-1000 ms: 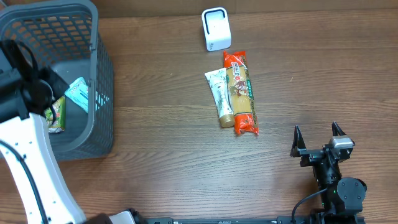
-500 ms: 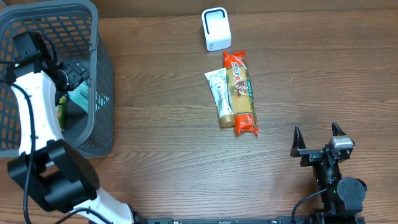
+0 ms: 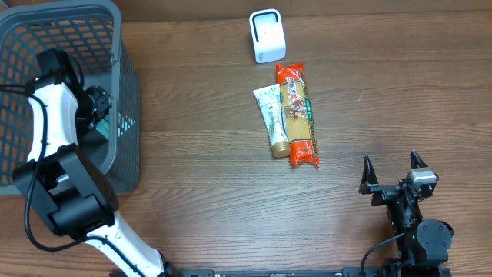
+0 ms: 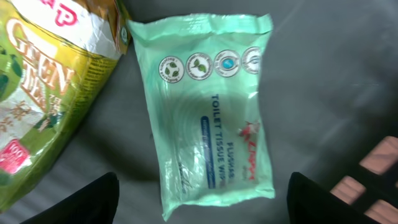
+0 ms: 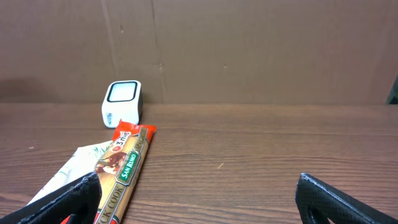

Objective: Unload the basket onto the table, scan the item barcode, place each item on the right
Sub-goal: 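Grasp the green toilet tissue wipes pack with the left gripper and lift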

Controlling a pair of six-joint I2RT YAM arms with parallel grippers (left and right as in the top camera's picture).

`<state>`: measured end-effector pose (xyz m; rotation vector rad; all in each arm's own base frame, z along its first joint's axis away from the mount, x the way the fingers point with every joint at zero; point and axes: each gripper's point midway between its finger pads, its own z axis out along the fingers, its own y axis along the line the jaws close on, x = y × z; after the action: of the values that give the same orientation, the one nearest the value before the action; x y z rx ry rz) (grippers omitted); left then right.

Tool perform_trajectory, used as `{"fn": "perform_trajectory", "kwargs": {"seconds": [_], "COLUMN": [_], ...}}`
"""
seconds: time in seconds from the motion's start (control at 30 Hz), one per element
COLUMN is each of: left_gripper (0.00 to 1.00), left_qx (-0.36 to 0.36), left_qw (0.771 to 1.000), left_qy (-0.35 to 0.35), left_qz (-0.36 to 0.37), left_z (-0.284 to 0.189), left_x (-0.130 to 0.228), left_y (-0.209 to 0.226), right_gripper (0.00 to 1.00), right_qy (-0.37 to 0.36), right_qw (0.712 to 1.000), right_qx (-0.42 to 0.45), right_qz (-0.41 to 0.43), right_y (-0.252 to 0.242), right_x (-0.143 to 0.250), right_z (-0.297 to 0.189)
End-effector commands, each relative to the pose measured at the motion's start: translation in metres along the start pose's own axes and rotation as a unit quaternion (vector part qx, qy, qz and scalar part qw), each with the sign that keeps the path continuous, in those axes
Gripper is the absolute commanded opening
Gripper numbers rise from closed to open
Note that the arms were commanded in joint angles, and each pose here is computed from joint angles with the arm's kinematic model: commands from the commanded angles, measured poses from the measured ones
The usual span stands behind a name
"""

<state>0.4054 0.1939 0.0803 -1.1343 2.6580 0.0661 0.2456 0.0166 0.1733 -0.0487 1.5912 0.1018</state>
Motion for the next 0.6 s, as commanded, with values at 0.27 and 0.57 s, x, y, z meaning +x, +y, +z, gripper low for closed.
{"fn": "perform_trajectory", "kwargs": {"seconds": [0.27,0.57], "left_gripper": [0.79,0.04], "left_qx": [-0.034,-0.03], "left_qw": [0.998,0.999], "left_qy": [0.046,0.038], "left_qz": [0.003,0.012], "left_z": [0.051,0.054], "left_x": [0.016,0.011], "left_y": [0.007,0.005], "right_gripper": [1.0,1.0], "right_qy": [0.0,0.0], "right_qw": [1.0,1.0], "right_qx": [-0.004,-0.005], "right_qz": [-0.006,-0.006], "right_y": [0.002,0.002], "right_x": [0.002,0.002], "right_z": [0.0,0.0]}}
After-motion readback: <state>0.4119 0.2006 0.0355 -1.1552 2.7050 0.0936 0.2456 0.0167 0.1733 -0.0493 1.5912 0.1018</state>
